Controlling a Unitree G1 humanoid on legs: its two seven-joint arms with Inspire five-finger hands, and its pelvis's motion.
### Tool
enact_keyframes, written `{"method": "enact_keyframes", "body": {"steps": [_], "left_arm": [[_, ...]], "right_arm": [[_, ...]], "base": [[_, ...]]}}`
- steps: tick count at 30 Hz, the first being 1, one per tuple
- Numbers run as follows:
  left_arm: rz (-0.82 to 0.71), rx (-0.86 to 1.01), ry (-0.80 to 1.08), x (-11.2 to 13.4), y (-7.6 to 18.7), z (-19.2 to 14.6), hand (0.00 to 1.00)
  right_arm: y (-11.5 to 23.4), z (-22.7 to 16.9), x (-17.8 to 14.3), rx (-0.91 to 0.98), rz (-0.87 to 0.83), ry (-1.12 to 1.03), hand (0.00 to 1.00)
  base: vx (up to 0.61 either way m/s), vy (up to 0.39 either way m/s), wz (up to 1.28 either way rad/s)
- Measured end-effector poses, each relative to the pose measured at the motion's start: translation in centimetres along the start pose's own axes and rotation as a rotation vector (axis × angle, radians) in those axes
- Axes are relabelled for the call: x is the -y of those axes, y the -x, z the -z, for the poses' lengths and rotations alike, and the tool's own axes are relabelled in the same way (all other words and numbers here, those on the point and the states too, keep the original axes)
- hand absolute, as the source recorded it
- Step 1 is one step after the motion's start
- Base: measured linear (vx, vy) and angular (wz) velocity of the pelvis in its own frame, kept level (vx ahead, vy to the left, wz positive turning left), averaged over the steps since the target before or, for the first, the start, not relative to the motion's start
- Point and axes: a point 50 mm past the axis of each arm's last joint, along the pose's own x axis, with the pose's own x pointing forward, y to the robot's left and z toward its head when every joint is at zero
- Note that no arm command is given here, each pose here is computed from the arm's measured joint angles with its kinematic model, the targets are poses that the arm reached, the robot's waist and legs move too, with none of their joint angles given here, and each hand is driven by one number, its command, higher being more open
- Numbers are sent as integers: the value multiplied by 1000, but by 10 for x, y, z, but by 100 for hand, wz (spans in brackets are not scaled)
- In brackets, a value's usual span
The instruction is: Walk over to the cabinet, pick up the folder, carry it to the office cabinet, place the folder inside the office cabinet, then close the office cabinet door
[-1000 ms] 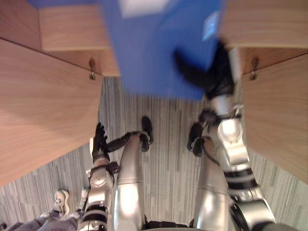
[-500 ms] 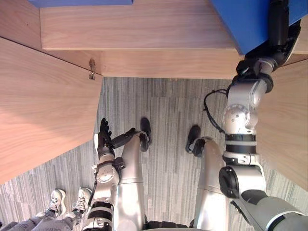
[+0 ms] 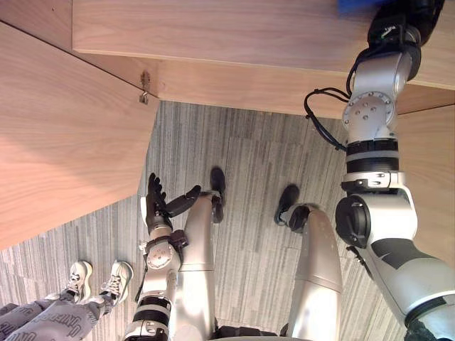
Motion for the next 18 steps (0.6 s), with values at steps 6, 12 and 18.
{"method": "enact_keyframes", "body": {"steps": [6,12,18], "left_arm": [[4,0,-1,2,-2,-1,100],[2,-3,-5,0,-3,-1,100],[-5,-13,-9,-7,-5,0,100]], "right_arm": [[4,13,-18,-32,-119,147,100],[5,17,-20,-25,-192,281,100],[5,18,-22,-22,-356,537,100]], "base": [[0,0,0],[0,0,0],[0,0,0]]}}
